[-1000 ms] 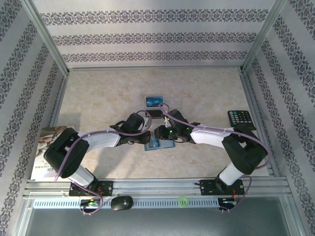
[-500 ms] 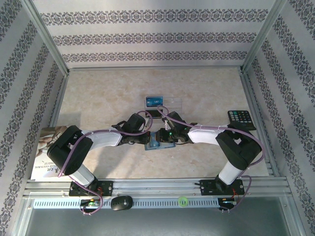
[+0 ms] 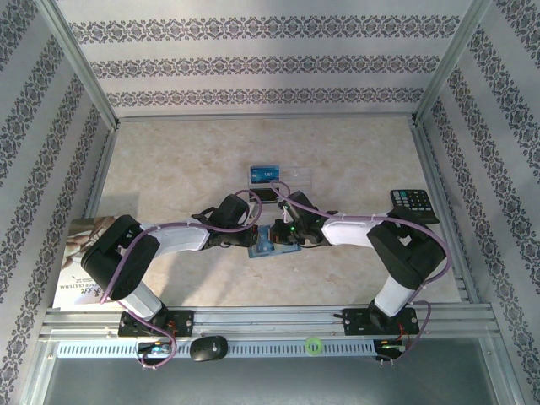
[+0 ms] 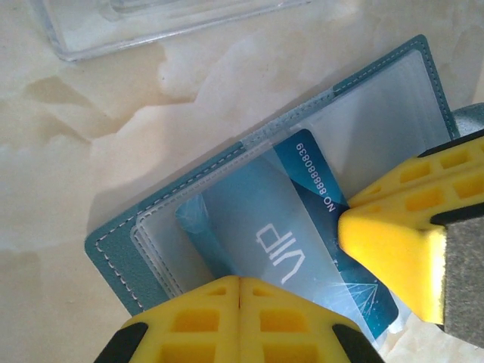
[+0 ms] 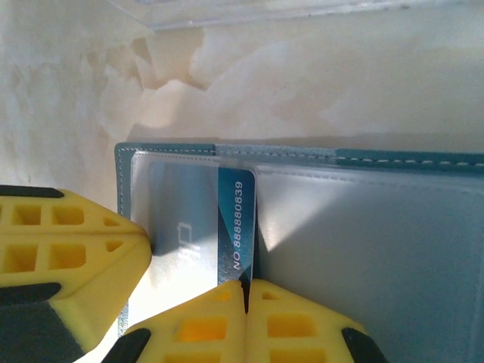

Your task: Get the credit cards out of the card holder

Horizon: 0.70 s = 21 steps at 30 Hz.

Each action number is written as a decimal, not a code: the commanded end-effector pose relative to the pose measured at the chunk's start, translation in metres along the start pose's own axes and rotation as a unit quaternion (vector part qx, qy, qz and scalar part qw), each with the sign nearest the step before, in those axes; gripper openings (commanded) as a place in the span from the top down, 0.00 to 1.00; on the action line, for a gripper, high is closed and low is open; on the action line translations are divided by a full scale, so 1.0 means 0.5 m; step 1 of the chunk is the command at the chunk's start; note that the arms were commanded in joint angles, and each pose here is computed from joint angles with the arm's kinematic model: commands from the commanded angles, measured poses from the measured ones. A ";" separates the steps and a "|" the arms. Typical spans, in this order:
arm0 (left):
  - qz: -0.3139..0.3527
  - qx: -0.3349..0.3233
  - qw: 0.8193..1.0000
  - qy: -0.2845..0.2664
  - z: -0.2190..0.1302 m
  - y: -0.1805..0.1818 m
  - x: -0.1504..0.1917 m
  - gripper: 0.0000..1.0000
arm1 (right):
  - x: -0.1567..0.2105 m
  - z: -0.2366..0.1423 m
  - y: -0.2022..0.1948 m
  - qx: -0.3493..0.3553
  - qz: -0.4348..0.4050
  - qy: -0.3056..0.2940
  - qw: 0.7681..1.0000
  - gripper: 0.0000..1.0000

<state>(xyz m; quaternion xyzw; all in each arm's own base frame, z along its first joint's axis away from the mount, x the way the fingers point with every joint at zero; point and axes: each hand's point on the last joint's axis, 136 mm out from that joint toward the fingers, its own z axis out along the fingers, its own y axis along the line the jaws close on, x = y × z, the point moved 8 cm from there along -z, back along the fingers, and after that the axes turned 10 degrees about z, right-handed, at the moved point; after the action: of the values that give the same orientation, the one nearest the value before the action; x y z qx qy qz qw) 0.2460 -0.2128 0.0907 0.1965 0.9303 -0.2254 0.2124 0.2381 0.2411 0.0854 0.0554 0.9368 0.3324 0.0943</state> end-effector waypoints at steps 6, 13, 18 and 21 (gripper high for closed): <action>-0.002 -0.006 0.999 0.032 0.011 0.015 0.029 1.00 | -0.006 -0.053 -0.030 0.014 0.013 -0.062 0.998 1.00; 0.000 0.012 1.000 0.008 -0.004 0.004 0.007 1.00 | -0.011 -0.082 -0.026 -0.006 0.004 -0.073 0.997 1.00; 0.008 0.043 0.998 -0.045 -0.044 -0.019 -0.031 0.78 | -0.017 -0.111 -0.011 -0.018 -0.016 -0.090 0.996 1.00; 0.007 0.067 0.995 -0.076 -0.072 -0.032 -0.055 0.71 | -0.020 -0.132 -0.010 -0.019 -0.017 -0.103 0.994 1.00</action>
<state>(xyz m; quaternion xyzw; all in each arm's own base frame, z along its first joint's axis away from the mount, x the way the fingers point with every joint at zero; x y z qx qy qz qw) 0.2452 -0.2148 0.1166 0.2023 0.9122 -0.2660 0.2370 0.2340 0.2053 0.1291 0.0709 0.9149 0.3547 0.1790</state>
